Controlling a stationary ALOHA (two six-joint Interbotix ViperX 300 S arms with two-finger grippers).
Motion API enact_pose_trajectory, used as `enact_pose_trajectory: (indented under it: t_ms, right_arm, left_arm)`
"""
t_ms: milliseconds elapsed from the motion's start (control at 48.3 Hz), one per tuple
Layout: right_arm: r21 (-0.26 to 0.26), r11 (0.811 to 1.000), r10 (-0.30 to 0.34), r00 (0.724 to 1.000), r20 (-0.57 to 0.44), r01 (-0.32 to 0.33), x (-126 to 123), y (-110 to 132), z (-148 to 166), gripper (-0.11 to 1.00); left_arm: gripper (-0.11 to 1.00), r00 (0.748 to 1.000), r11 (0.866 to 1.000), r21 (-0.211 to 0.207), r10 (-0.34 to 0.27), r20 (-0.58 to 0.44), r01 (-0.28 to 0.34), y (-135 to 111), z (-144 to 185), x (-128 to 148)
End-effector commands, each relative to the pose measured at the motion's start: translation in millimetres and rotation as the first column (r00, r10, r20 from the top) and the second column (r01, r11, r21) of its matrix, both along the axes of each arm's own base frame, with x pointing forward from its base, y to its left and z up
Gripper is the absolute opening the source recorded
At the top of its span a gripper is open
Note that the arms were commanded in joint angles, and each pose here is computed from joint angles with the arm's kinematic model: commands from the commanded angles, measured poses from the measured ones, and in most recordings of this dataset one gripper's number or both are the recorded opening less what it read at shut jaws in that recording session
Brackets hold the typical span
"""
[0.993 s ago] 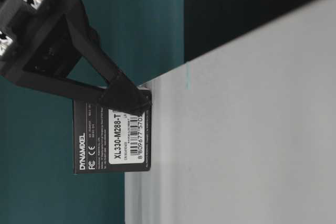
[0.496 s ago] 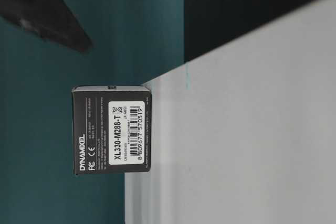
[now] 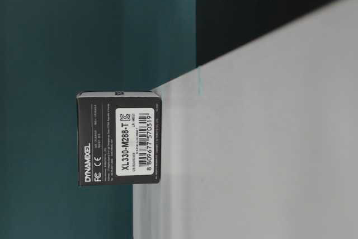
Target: Place the box from the black base onto the white base.
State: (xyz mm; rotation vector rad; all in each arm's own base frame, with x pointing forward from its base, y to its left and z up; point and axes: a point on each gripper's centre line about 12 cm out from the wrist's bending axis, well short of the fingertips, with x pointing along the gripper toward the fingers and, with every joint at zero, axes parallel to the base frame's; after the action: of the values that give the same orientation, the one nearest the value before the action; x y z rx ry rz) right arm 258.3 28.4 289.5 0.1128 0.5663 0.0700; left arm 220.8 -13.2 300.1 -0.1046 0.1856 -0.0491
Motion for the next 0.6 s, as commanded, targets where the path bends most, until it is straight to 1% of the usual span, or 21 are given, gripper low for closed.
enact_pose_trajectory:
  t_ms: [0, 248, 455, 579]
  right_arm:
    - [0.0, 1.0, 0.001, 1.0, 0.008, -0.001, -9.7, -1.0, -1.2, 0.99]
    - [0.002, 1.0, 0.001, 0.999, 0.032, -0.002, -42.0, -4.4, -13.1, 0.99]
    - [0.011, 1.0, -0.001, 0.996, 0.085, 0.0, -68.3, -7.4, -17.5, 0.99]
    - [0.009, 1.0, 0.001, 0.998, 0.07, -0.002, -82.1, -8.5, -26.9, 0.99]
  left_arm:
    - [-0.06, 1.0, 1.0, -0.008, -0.002, 0.026, 0.002, -0.8, 9.7, 1.7]
    - [-0.06, 1.0, 1.0, -0.01, 0.0, 0.015, 0.0, -0.4, 8.6, 1.2]
    - [-0.06, 1.0, 1.0, -0.01, 0.0, 0.015, 0.0, -0.4, 8.6, 1.2]
    - [-0.06, 1.0, 1.0, -0.01, 0.0, 0.015, 0.0, -0.4, 8.8, 1.9]
